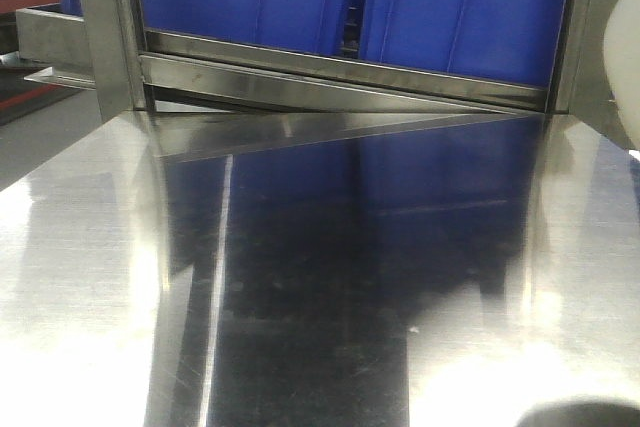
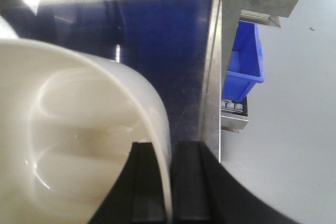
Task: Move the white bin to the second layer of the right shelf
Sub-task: 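Hold the bin in the right gripper while the base turns away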
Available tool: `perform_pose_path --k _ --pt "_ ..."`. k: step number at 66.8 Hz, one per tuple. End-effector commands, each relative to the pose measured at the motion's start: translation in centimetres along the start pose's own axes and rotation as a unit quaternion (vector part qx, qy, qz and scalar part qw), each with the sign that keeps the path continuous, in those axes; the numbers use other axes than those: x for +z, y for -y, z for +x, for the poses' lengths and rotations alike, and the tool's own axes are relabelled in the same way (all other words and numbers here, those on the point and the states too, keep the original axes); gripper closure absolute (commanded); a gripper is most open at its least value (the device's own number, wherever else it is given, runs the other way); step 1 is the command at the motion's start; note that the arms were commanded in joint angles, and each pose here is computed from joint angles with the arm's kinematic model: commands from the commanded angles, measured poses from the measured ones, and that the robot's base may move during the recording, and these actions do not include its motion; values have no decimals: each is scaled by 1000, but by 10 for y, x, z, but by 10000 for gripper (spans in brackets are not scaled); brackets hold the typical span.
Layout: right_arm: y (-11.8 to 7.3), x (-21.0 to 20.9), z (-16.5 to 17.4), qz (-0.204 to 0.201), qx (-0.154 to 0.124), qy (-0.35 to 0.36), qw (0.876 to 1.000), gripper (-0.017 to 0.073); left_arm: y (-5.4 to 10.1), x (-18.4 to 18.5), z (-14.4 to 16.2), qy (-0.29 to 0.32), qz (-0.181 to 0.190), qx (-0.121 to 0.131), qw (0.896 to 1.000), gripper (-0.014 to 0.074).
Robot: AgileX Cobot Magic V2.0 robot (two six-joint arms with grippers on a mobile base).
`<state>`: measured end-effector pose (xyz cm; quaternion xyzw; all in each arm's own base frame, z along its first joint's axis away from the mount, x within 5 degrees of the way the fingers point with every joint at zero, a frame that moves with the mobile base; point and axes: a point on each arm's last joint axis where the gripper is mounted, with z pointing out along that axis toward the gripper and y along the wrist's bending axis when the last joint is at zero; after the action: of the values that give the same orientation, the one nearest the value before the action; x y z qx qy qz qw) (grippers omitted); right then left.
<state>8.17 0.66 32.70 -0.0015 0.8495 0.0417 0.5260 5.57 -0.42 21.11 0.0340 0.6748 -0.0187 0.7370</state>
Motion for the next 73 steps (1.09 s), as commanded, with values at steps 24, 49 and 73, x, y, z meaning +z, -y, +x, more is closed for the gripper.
perform_pose_path --k 24,49,73 --pt "0 -5 -16 0 5 56 998 472 0 -1 4 29 0 -2 1000 509" --pt "0 -5 -16 0 5 56 998 472 0 -1 4 29 0 -2 1000 509" --pt "0 -5 -16 0 5 56 998 472 0 -1 4 29 0 -2 1000 509"
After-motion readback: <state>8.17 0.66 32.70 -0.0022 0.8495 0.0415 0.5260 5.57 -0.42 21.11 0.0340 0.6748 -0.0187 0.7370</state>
